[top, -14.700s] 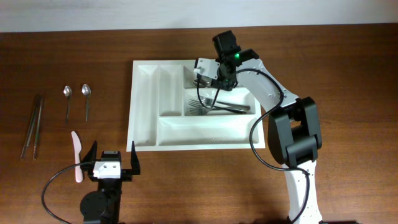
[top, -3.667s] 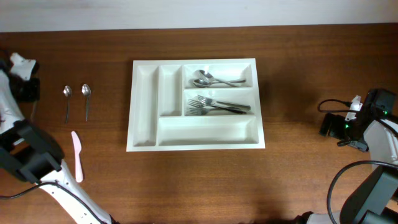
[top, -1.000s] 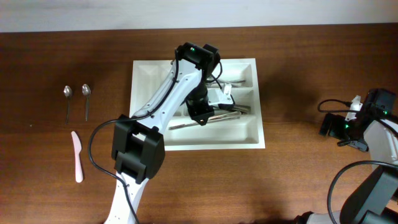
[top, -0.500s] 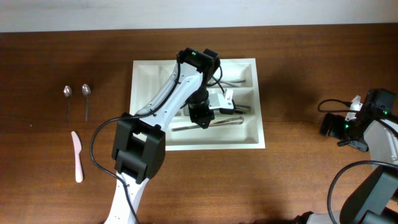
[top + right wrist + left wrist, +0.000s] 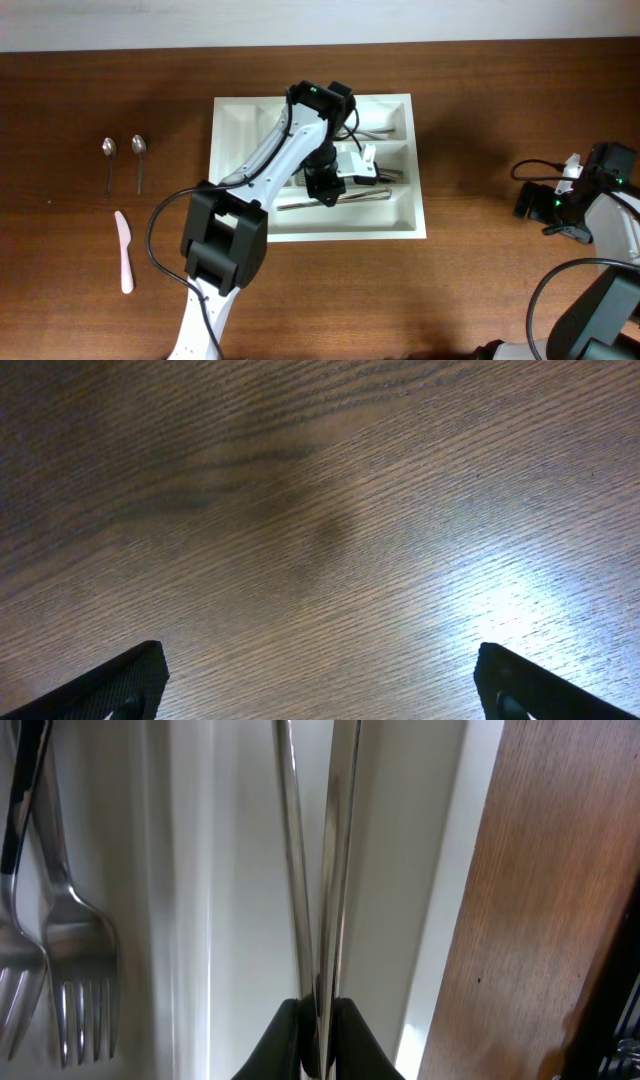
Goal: Pack container
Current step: 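Lower the chopsticks into the tray's bottom compartment with the left gripper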
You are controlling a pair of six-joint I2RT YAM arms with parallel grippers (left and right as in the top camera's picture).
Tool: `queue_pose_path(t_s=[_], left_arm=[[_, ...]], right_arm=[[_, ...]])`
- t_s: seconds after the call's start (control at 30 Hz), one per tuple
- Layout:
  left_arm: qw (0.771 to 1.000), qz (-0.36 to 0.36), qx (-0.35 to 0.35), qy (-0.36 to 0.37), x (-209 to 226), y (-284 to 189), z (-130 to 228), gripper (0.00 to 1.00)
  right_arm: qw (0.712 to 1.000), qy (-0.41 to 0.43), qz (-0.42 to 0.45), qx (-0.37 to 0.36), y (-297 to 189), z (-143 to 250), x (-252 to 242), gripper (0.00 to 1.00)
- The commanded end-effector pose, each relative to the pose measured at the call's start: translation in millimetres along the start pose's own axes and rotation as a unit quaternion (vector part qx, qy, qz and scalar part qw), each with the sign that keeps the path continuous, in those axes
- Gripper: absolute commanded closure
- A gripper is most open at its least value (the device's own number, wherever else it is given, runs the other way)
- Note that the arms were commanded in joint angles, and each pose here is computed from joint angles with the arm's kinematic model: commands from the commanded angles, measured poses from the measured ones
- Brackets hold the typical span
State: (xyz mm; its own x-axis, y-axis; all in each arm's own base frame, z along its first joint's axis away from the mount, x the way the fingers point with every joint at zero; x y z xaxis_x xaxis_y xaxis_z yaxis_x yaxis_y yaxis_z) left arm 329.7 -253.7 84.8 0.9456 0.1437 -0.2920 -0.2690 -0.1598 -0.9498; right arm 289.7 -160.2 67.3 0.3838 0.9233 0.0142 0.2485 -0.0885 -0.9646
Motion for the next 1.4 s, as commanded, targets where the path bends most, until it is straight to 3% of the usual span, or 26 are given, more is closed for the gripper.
queue_pose_path(t_s=[0.0, 0.47, 0.6, 0.83, 1.23, 1.37], left_arm=[[1.000, 0.005, 0.002, 0.009, -6, 5, -2, 0.98], [1.000, 0.012, 0.009, 0.004, -5, 23, 5, 0.97], [1.000, 0.013, 0.009, 0.004, -5, 23, 5, 0.88], [1.000, 0.012, 0.009, 0.004, -5, 23, 5, 0.86], [1.000, 0.008, 0.015, 0.004, -3, 23, 7, 0.67], [1.000, 0.006, 0.016, 0.004, -3, 23, 7, 0.66]], right_arm=[[1.000, 0.007, 0.005, -0.007, -4, -1, -2, 0.01], [1.000, 0.007, 0.005, -0.007, -4, -1, -2, 0.01], [1.000, 0.007, 0.005, -0.007, -4, -1, -2, 0.01], [1.000, 0.007, 0.006, -0.007, -4, -1, -2, 0.01], [1.000, 0.007, 0.005, -0.007, -4, -1, -2, 0.01], [1.000, 0.007, 0.005, -0.007, -4, -1, -2, 0.01]])
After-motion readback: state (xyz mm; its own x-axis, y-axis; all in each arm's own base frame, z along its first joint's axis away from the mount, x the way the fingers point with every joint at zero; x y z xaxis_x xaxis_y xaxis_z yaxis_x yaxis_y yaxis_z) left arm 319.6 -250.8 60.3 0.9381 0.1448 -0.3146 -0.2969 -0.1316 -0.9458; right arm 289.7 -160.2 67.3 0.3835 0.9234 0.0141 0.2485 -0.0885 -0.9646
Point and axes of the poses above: each gripper's point midway between its finger pads, its own y axis out along the fingers, its own x axis along the line the jaws close on, z = x × y, the point moved 1 cm from there along -y, back along the fingers, and after that the axes turned 3 degrees about -y, right-handed, at the moved point
